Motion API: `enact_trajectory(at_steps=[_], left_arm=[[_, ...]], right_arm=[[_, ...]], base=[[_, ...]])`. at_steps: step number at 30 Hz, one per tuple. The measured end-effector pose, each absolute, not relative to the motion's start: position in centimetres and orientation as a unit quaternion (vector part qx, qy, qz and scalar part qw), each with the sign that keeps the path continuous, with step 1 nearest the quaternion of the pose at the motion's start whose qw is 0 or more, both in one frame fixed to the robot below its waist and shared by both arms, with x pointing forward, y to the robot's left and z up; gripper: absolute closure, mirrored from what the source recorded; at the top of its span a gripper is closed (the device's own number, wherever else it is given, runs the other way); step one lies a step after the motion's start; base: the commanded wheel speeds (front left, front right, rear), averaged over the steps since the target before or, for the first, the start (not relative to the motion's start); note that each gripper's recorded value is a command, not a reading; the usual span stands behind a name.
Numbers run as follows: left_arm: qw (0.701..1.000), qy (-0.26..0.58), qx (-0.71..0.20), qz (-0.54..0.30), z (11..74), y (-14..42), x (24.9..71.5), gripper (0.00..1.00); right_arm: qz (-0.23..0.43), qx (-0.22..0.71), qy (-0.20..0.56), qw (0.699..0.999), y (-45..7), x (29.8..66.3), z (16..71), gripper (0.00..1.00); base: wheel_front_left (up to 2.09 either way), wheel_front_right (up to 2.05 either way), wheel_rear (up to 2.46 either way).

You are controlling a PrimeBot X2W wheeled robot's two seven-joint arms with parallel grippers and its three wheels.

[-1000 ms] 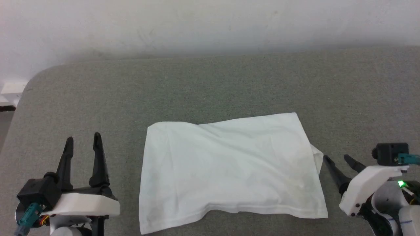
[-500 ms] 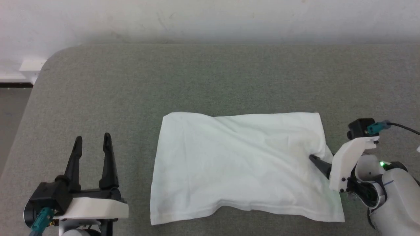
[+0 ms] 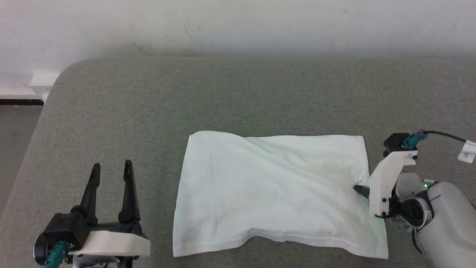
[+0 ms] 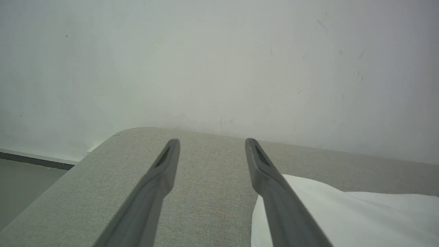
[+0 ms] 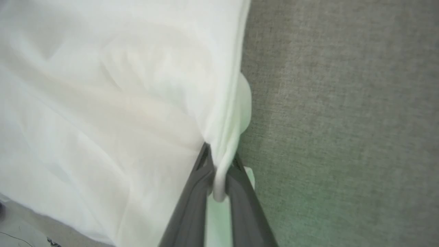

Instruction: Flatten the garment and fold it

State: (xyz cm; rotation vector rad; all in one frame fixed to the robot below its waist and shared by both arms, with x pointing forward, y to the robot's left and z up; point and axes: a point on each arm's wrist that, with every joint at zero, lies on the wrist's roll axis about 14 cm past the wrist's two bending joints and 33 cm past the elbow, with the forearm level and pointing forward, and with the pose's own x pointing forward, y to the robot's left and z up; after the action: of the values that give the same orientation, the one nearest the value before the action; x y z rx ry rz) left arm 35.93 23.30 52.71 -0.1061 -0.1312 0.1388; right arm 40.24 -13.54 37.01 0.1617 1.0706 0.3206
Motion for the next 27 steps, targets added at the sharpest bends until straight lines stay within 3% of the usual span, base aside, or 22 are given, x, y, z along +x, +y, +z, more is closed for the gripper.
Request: enact_trajectory(at_steps=[8,19,23,27], left_arm=[[0.995,-0.069,-0.048,0.056,53.0,22.5,34.7,0.00],[0.995,-0.078,-0.048,0.039,53.6,21.5,34.4,0.00],[0.996,-0.071,-0.049,0.035,53.3,21.2,34.0,0.00],[0.996,-0.069,-0.051,0.033,53.3,21.0,33.7,0.00]], right_arm=[[0.141,0.066,0.454,0.877,-15.7,39.1,39.1,1.00],[0.015,0.073,0.420,0.905,-26.5,37.5,41.8,1.00],[0.026,0.113,0.416,0.902,-25.1,37.5,42.6,1.00],[0.116,0.202,0.426,0.874,-17.9,37.1,43.5,1.00]], base=[[0.00,0.00,0.00],[0.00,0.00,0.00],[0.00,0.00,0.00],[0.00,0.00,0.00]])
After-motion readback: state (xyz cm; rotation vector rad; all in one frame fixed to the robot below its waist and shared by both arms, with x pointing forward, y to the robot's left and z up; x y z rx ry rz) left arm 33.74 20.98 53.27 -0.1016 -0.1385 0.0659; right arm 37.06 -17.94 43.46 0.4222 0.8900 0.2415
